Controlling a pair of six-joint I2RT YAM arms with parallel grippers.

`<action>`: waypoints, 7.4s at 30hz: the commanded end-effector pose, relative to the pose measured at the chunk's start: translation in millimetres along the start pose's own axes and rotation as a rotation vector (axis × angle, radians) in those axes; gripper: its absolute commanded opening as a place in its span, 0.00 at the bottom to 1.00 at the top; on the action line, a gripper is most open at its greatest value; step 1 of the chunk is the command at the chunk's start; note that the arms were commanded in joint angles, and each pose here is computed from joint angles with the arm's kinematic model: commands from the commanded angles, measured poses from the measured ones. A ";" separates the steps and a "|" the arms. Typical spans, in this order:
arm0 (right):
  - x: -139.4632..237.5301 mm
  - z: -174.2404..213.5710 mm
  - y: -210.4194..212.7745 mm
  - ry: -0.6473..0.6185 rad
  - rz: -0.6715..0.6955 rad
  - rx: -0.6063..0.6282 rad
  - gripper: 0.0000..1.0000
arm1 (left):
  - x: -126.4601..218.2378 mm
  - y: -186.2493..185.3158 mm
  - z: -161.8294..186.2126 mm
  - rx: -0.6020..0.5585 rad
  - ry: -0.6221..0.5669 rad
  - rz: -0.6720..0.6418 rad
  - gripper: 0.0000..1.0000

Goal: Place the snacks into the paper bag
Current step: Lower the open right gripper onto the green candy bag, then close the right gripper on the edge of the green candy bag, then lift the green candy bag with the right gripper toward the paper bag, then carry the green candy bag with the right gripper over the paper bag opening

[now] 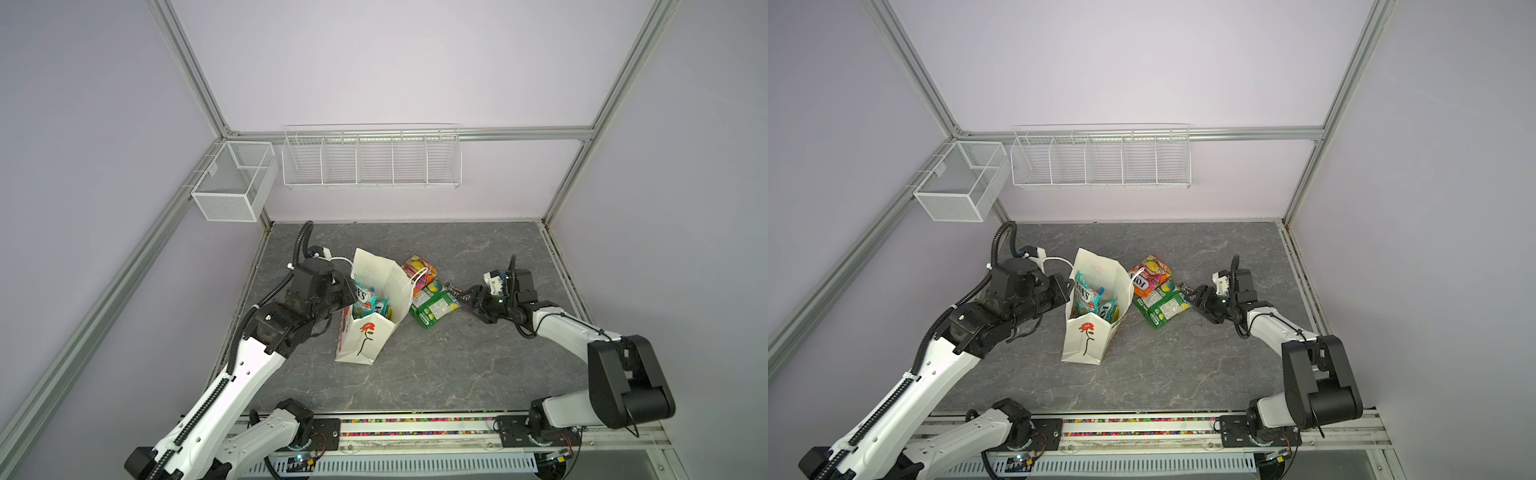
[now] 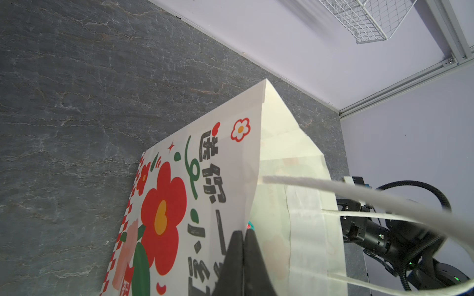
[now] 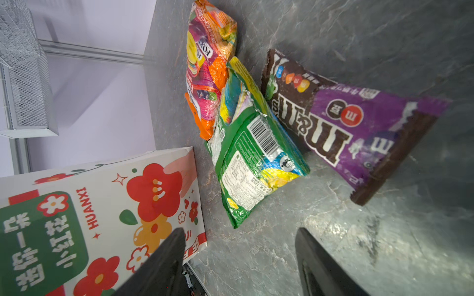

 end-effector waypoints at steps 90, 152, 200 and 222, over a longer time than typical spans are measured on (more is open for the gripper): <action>-36.2 4.6 1.1 0.023 -0.068 0.027 0.07 | 5.1 -4.4 -3.0 0.004 -0.023 0.029 0.00; 122.1 27.9 159.5 -0.259 -0.175 0.445 0.07 | 6.6 -6.0 -1.7 0.027 -0.024 0.057 0.00; 199.3 53.8 248.7 -0.389 -0.412 0.650 0.07 | 5.2 -7.7 -1.9 0.029 -0.023 0.065 0.00; 215.8 65.0 275.2 -0.406 -0.507 0.715 0.07 | 3.8 -7.6 -0.7 0.028 -0.021 0.064 0.00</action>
Point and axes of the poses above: each gripper's point midway between its finger pads, its own x axis back along the fingers, its own y axis along the line the jaws close on, z = x × y, the point moved 7 cm from there along x, back along the fingers, and after that the axes turned 2 degrees about x, right-handed, at the moved point
